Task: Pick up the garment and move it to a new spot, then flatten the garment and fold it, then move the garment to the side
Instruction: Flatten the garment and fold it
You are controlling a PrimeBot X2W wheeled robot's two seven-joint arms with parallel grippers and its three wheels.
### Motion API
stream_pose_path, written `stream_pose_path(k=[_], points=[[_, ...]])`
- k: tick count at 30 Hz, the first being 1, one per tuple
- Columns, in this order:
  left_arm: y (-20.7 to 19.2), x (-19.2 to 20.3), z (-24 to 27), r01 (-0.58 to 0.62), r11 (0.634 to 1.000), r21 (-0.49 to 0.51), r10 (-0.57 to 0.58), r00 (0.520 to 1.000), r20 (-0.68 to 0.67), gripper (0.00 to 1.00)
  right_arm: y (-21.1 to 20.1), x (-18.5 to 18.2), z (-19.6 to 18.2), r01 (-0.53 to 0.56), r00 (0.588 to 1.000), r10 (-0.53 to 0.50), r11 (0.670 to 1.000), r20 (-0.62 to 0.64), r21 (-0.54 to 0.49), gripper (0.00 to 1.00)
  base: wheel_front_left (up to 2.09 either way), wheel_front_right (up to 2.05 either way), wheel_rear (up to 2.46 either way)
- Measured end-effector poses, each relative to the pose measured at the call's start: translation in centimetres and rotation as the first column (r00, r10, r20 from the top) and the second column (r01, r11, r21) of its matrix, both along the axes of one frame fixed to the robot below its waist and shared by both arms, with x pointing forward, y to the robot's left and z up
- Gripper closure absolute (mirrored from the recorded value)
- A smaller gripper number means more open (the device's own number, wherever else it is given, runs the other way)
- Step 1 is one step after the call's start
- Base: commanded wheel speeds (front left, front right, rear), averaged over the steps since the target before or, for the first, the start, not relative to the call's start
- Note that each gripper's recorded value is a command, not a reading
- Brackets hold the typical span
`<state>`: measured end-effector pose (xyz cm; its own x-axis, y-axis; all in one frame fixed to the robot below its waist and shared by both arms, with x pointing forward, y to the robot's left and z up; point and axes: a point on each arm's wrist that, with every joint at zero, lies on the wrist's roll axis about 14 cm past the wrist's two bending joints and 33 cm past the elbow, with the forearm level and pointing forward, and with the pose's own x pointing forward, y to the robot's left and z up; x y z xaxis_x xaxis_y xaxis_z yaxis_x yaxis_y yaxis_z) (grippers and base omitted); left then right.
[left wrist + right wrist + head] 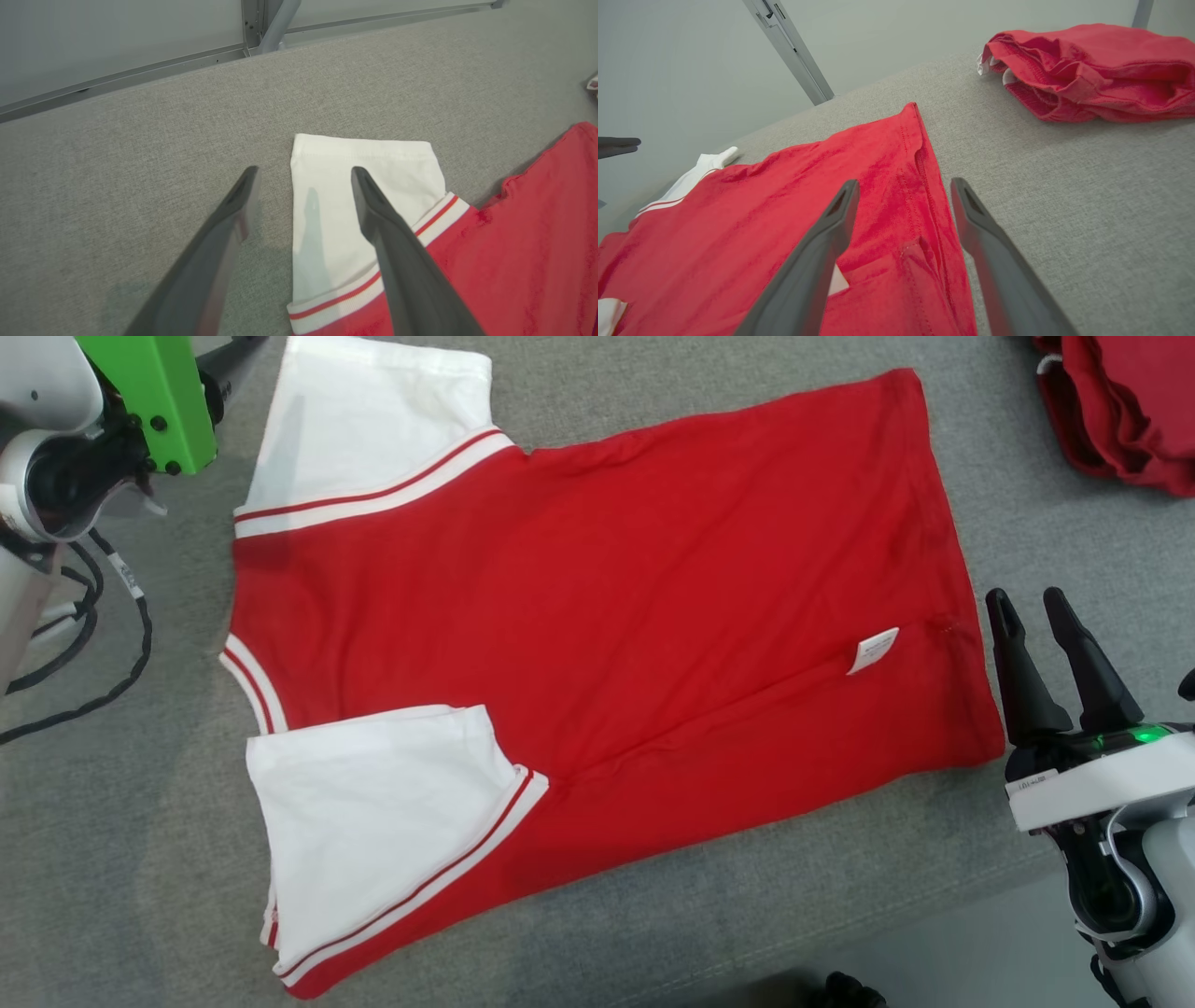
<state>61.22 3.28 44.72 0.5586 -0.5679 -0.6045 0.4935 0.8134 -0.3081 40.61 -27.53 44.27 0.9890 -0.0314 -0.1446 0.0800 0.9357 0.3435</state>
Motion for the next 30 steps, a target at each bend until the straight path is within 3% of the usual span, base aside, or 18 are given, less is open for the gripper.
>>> stream_pose_path(k=[10,21,22,23,24,26,27,28,30], points=[[-2.8,2.3,-5.1,0.096,0.987,0.132,-0.091,0.995,-0.048,0.00,-1.4,-0.3,-1.0,0.052,0.998,-0.053,0.998,-0.037,-0.022,0.00,0.00,0.00,0.00],[-2.5,3.5,-8.1,0.137,0.960,0.245,-0.122,0.990,-0.075,0.00,-2.4,-1.2,-1.6,0.089,0.993,-0.091,0.995,-0.070,-0.039,0.00,0.00,0.00,0.00],[-2.5,3.7,-8.1,0.133,0.960,0.245,-0.118,0.990,-0.074,0.06,-2.4,-1.2,-1.7,0.088,0.993,-0.090,0.995,-0.071,-0.039,0.00,0.00,0.00,0.00],[-2.4,3.7,-8.2,0.131,0.960,0.247,-0.116,0.990,-0.076,0.21,-2.4,-1.2,-1.6,0.086,0.994,-0.089,0.996,-0.070,-0.039,0.00,0.00,0.00,0.00],[-2.3,3.8,-8.2,0.129,0.960,0.248,-0.114,0.991,-0.076,0.47,-2.4,-1.1,-1.6,0.086,0.994,-0.088,0.996,-0.069,-0.039,0.00,0.00,0.00,0.00],[-2.4,3.7,-8.3,0.131,0.961,0.243,-0.115,0.990,-0.082,0.71,-2.4,-1.0,-1.6,0.084,0.994,-0.087,0.996,-0.068,-0.043,0.00,0.00,0.00,0.00],[-2.6,3.6,-8.3,0.136,0.962,0.236,-0.118,0.989,-0.089,0.95,-2.5,-1.0,-1.5,0.084,0.994,-0.087,0.996,-0.067,-0.044,0.00,0.00,0.00,0.00],[-2.8,3.4,-8.3,0.145,0.962,0.231,-0.125,0.987,-0.099,1.00,-2.5,-1.0,-1.5,0.084,0.994,-0.087,0.995,-0.067,-0.045,0.00,0.00,0.00,0.00],[-3.3,3.1,-8.3,0.160,0.963,0.216,-0.137,0.984,-0.115,1.00,-2.7,-1.0,-1.5,0.085,0.994,-0.088,0.995,-0.069,-0.049,0.00,0.00,0.00,0.00]])
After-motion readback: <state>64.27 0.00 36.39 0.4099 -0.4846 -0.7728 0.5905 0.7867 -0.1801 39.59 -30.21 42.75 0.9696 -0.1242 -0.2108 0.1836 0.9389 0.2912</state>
